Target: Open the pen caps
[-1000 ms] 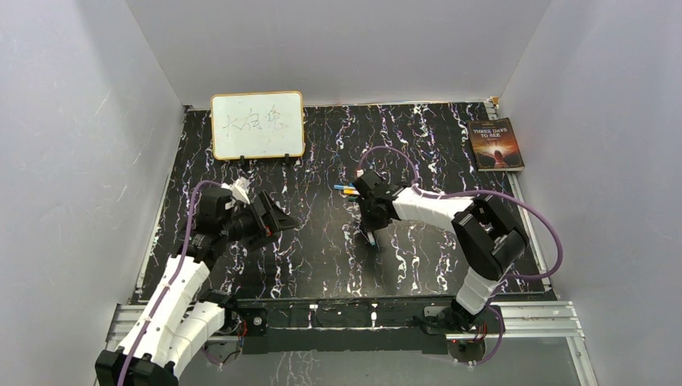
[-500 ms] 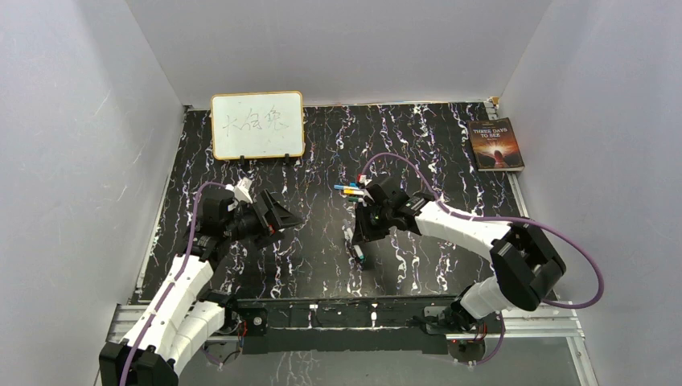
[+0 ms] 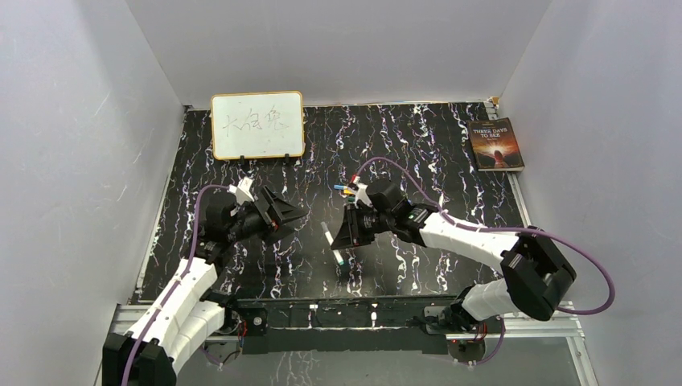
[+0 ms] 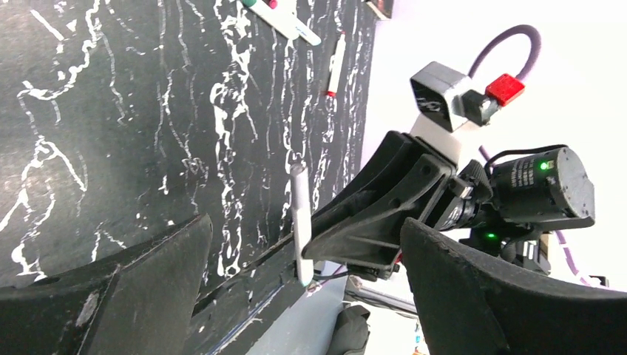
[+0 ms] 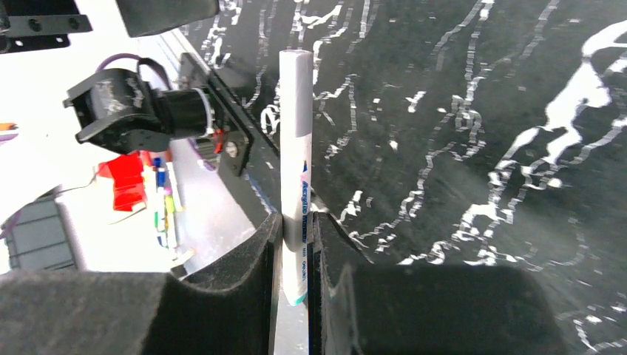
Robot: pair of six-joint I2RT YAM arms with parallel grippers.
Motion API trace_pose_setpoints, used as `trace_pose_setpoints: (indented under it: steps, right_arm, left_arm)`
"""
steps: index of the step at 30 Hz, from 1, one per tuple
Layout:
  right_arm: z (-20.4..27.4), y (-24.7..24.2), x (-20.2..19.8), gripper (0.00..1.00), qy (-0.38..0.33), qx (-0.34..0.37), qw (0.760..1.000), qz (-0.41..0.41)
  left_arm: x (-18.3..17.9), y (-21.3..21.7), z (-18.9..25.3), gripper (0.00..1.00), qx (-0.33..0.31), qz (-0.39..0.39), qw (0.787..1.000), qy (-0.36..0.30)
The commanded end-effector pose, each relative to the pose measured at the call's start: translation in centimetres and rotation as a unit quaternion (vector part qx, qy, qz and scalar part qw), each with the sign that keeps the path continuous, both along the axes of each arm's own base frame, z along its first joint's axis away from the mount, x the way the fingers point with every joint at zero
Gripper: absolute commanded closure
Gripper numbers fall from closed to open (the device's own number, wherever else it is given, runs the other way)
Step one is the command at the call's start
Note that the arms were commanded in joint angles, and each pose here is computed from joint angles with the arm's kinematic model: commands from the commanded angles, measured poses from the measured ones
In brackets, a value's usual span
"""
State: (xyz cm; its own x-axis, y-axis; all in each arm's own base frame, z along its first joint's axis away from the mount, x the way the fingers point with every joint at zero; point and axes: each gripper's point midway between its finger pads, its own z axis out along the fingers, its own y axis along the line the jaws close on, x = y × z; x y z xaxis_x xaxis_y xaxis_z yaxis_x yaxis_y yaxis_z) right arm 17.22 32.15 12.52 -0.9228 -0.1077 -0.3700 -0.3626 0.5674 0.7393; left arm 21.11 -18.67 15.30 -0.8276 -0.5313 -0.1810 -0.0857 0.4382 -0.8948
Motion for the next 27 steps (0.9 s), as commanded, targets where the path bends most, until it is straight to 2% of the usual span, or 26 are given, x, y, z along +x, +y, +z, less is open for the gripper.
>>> trace_pose_setpoints:
  steps: [1,15,27]
  right_arm:
    - [4.0,3.2,-0.7,0.96,-0.02,0.092,0.995,0.021]
    - [6.7,7.3,-1.2,0.97,-0.019,0.146,0.988,0.036]
    - [7.4,7.8,-0.8,0.97,-0.026,0.154,0.987,0.031]
  left_arm:
    - [0.6,-0.8,2.4,0.02,-0.037,0.003,0.999,-0.035]
    - [0.0,-2.7,2.4,0.04,-0.038,-0.009,0.998,-0.05]
    - [-0.9,-3.5,1.7,0.33,-0.043,-0.023,0.998,-0.051]
